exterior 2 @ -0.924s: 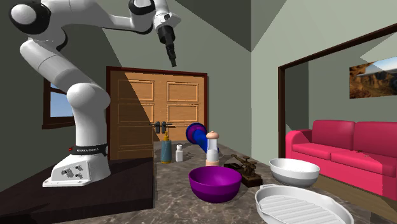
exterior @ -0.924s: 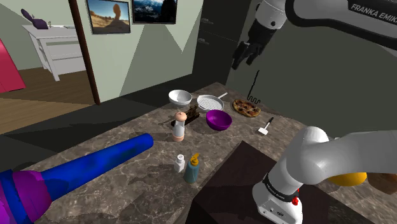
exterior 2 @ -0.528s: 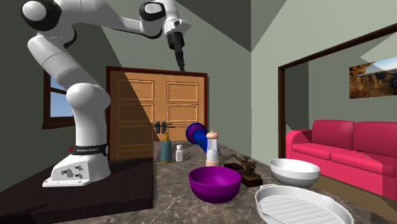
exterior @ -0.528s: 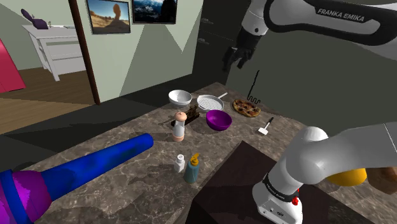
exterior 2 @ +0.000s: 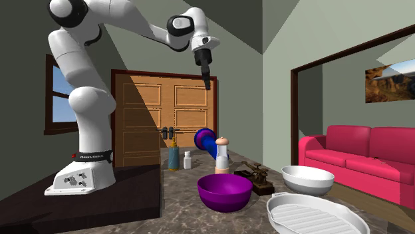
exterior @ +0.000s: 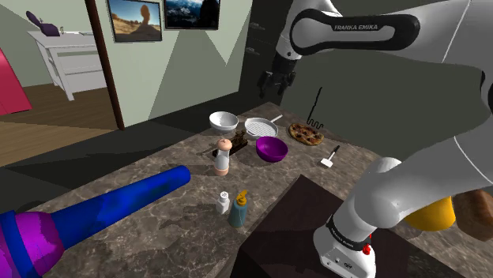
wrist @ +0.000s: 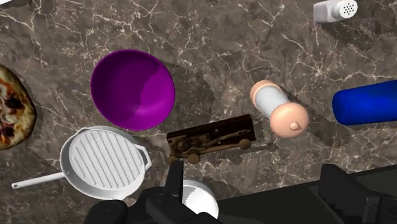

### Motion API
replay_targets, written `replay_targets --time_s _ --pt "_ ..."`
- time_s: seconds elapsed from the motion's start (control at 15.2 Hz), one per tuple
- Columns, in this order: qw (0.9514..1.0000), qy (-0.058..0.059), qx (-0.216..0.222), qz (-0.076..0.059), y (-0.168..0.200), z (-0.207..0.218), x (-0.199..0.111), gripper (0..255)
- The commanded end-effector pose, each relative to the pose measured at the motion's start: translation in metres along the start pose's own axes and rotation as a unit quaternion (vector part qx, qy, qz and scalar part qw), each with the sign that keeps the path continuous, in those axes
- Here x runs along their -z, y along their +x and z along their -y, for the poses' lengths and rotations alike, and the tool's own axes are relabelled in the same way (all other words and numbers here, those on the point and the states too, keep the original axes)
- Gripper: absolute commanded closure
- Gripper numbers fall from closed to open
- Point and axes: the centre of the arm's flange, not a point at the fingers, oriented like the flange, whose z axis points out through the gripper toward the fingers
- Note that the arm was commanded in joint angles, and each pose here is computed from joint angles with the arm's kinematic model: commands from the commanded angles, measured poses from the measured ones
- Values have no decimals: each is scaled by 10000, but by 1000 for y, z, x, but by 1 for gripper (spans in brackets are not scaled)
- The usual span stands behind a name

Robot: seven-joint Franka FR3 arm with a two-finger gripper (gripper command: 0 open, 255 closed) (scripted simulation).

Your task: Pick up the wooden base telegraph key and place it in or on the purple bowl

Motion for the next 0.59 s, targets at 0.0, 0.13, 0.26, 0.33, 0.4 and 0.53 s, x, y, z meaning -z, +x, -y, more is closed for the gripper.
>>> replay_targets --time_s 0.0,0.13,0.26,0.33,0.4,0.53 --pt "9999 38 -123 87 16 -2 -23 0" --pt "9995 76 -242 177 33 -6 -45 0" --pt "9989 114 -360 266 49 -10 -67 0" --pt "9985 133 -419 311 58 -12 -79 0" --pt "9981 152 -479 356 66 -14 -90 0" --pt "9970 190 -597 445 81 -19 -113 0"
